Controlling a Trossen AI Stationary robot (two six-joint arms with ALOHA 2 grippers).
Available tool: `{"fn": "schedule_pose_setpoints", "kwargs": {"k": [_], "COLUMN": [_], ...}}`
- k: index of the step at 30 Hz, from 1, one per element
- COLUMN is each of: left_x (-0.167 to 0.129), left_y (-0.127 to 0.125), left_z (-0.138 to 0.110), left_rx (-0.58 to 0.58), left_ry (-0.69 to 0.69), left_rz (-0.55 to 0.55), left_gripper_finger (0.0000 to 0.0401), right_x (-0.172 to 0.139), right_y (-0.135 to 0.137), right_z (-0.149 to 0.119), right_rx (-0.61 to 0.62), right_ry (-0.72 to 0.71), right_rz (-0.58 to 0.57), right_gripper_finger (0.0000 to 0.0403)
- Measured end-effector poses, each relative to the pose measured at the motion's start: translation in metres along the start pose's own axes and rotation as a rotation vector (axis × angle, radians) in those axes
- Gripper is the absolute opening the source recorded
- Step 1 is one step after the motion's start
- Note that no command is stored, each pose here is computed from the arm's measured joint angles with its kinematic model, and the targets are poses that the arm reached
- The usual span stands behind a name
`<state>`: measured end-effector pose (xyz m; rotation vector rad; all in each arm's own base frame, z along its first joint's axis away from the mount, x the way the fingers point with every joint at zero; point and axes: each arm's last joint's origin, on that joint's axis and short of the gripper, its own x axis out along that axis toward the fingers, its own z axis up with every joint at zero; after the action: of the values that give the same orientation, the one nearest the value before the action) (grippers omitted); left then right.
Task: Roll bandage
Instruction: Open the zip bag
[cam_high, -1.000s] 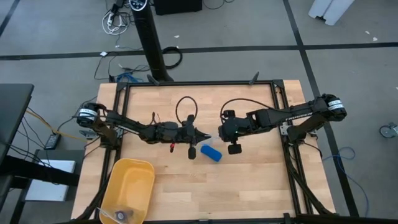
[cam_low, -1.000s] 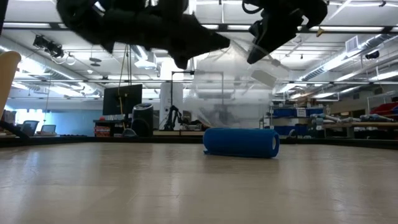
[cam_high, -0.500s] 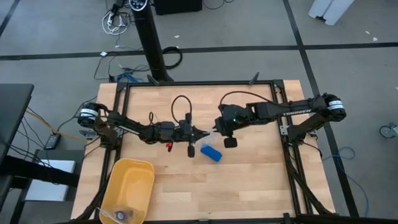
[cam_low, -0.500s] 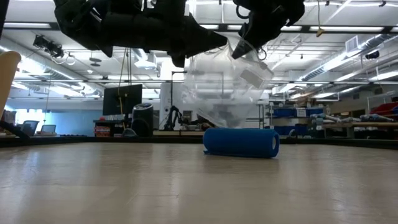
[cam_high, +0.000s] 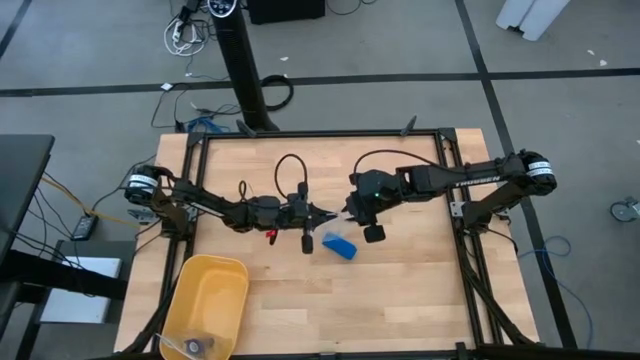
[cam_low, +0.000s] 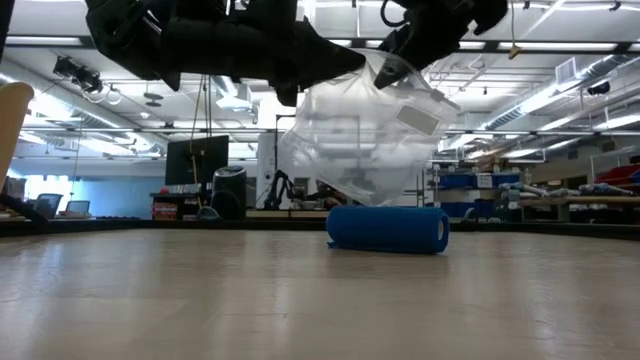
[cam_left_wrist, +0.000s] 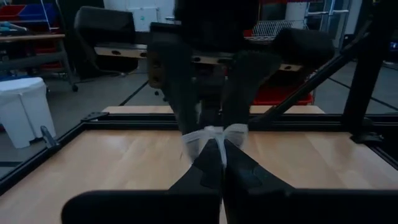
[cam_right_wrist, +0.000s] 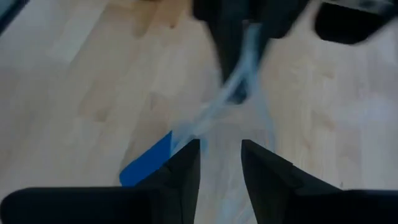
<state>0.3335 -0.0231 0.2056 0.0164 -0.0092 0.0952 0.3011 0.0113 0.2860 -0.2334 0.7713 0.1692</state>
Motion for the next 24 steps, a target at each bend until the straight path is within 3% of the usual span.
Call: {"fn": "schedule_pose_setpoints", "kwargs": {"k": [6,15,24], "left_x": [0.000,0.002,0.009], "left_y": [-0.001,-0.003,-0.006], "left_z": [0.000,0.005,0.015], "left_rx": [0.001,-0.026,-0.075], "left_ry": [-0.003,-0.020,-0.015], "left_rz": [-0.034,-0.088,-0.149], "left_gripper_finger": [0.0001,0.0001,0.0001], "right_x": [0.000,0.000,0.000], "right_y": [0.004,0.007,0.036], "right_z": [0.000,0.001,0.007], "right_rx": [-0.246,-0.485,-0.757], "right_ry": [0.004,0.013,0.008], "right_rz": [0.018,-0.004,-0.009], "right_gripper_finger": [0.0103,0.0009,0.0004]}}
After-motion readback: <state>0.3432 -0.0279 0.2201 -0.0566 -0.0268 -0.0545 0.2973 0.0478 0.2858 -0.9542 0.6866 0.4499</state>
